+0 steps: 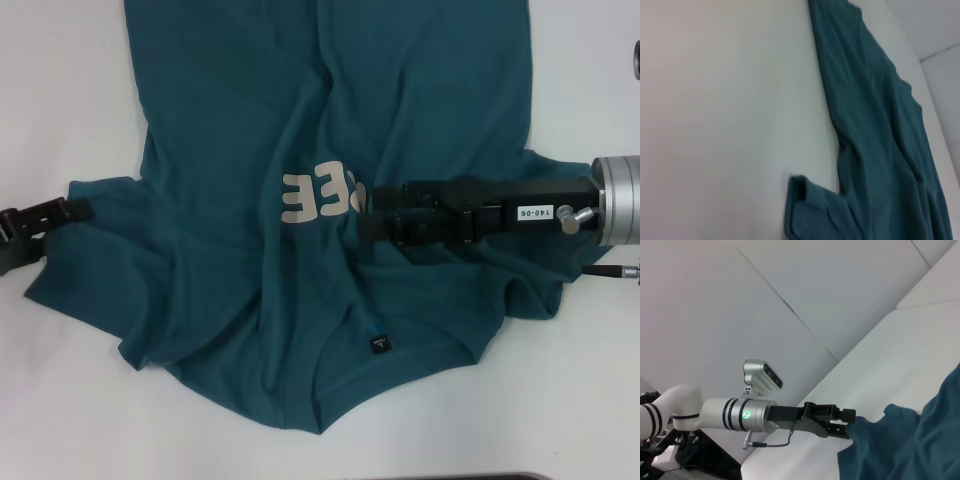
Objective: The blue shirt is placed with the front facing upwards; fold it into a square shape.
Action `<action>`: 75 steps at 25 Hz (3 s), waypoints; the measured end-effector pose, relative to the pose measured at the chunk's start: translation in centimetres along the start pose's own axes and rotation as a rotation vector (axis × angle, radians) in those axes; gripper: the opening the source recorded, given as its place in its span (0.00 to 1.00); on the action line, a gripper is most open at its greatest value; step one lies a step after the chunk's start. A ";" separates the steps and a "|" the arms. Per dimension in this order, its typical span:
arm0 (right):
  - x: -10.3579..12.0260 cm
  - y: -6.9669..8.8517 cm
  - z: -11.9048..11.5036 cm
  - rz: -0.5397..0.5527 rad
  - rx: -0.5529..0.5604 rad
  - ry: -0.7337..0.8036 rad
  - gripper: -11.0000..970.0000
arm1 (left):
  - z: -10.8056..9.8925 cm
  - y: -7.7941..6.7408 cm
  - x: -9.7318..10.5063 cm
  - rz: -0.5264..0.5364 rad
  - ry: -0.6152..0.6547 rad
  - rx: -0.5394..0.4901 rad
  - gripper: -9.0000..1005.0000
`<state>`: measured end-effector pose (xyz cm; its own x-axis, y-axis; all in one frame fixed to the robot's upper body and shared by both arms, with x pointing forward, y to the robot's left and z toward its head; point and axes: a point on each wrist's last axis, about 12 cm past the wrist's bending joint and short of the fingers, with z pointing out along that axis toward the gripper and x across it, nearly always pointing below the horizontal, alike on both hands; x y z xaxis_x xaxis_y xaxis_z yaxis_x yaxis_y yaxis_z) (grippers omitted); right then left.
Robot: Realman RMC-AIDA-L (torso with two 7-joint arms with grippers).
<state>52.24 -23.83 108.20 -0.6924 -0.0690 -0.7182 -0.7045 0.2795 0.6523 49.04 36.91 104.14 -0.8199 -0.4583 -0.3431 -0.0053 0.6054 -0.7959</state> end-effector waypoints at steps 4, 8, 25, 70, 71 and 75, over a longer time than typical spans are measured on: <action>0.0 0.0 -0.1 0.000 0.001 0.000 0.98 | 0.2 -0.2 0.2 0.007 0.020 0.007 0.79; 0.0 0.0 -0.1 0.001 0.001 0.000 0.97 | 0.3 -0.4 0.3 0.011 0.036 0.017 0.77; -0.4 0.0 -0.3 -0.004 -0.005 -0.007 0.98 | 0.7 -0.9 -0.2 0.080 0.077 -0.018 0.37; -0.1 -0.1 -0.5 0.035 0.000 0.003 0.98 | -4.0 -3.3 -3.9 0.088 0.253 -0.148 0.01; -0.1 -0.1 -0.5 0.035 0.000 0.003 0.98 | -3.8 -3.0 -3.8 0.080 0.265 -0.173 0.01; -0.1 -0.1 -0.4 0.034 -0.001 0.004 0.98 | -3.7 -2.9 -3.9 0.073 0.245 -0.239 0.01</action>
<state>52.34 -24.26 108.33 -0.7162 -0.0635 -0.6950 -0.6811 0.2807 0.6763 50.17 39.35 109.61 -0.9358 -0.2558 -0.2424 -0.0513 0.7795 -0.6243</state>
